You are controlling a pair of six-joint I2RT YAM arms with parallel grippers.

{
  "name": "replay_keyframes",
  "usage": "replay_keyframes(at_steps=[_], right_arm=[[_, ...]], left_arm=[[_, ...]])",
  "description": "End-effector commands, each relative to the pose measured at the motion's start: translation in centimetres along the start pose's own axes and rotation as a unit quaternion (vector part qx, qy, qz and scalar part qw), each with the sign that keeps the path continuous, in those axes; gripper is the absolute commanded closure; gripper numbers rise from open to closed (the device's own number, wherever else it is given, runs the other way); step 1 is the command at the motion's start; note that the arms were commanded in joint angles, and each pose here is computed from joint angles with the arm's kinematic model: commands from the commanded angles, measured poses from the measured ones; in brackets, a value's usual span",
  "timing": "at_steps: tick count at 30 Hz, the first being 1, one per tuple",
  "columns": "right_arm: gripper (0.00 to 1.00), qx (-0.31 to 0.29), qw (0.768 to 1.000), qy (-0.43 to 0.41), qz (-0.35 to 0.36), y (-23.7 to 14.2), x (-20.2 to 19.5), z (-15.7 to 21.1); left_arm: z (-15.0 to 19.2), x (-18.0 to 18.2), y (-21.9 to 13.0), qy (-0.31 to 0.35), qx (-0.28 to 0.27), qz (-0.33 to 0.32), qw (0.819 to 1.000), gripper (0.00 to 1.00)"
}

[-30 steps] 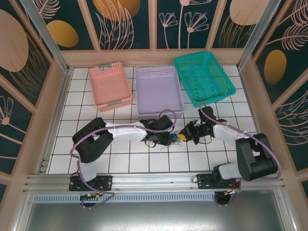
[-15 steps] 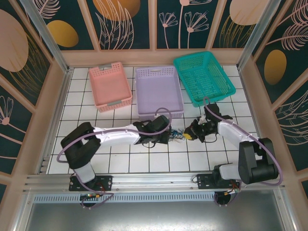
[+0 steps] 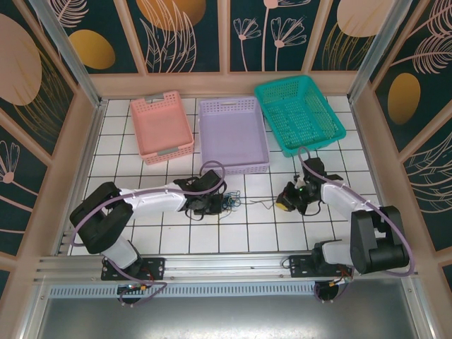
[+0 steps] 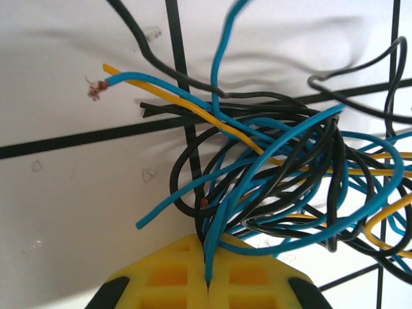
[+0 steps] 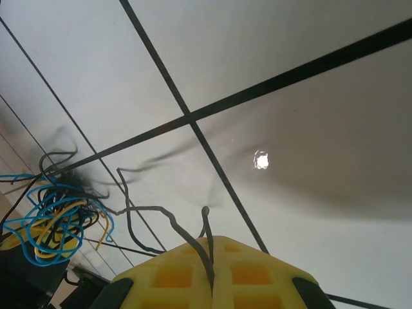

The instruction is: Untangle the cables

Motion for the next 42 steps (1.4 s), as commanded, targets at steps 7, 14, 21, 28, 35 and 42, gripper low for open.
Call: replay_keyframes(at_steps=[7,14,21,28,35,42], right_arm=[[1.00,-0.144,0.984,-0.021,0.102,-4.2,-1.4,-2.9],[1.00,-0.242,0.960,0.010,0.142,-8.7,-0.5,-4.7],[1.00,-0.305,0.931,0.027,0.201,-11.8,-1.5,-6.0],[1.00,-0.348,0.909,0.095,0.210,-14.6,-4.4,-7.3],[1.00,-0.294,0.944,0.028,0.145,-11.4,-1.0,-7.8],[1.00,-0.167,0.965,-0.116,0.168,-4.2,1.9,-3.3]], left_arm=[[0.1,5.2,-2.7,-0.025,-0.006,-0.168,0.985,1.00],[-0.1,9.2,-4.9,-0.076,-0.030,-0.243,0.967,1.00],[0.3,12.2,-6.4,-0.103,-0.033,-0.300,0.948,1.00],[0.7,15.5,-8.0,-0.132,-0.041,-0.338,0.931,1.00],[0.0,14.7,-6.9,-0.148,-0.041,-0.264,0.952,1.00],[1.1,15.2,-5.9,-0.156,-0.011,-0.275,0.949,0.67]])
Point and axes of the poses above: each hand's point on the last joint's axis, 136 mm out from that joint toward the fingers, its own y axis out along the fingers, its own x axis along the line the jaws close on, z = x × y, the point moved 3 cm from there along -y, back along the fingers, and after that the axes turned 4 degrees about y, right-handed, at the moved point
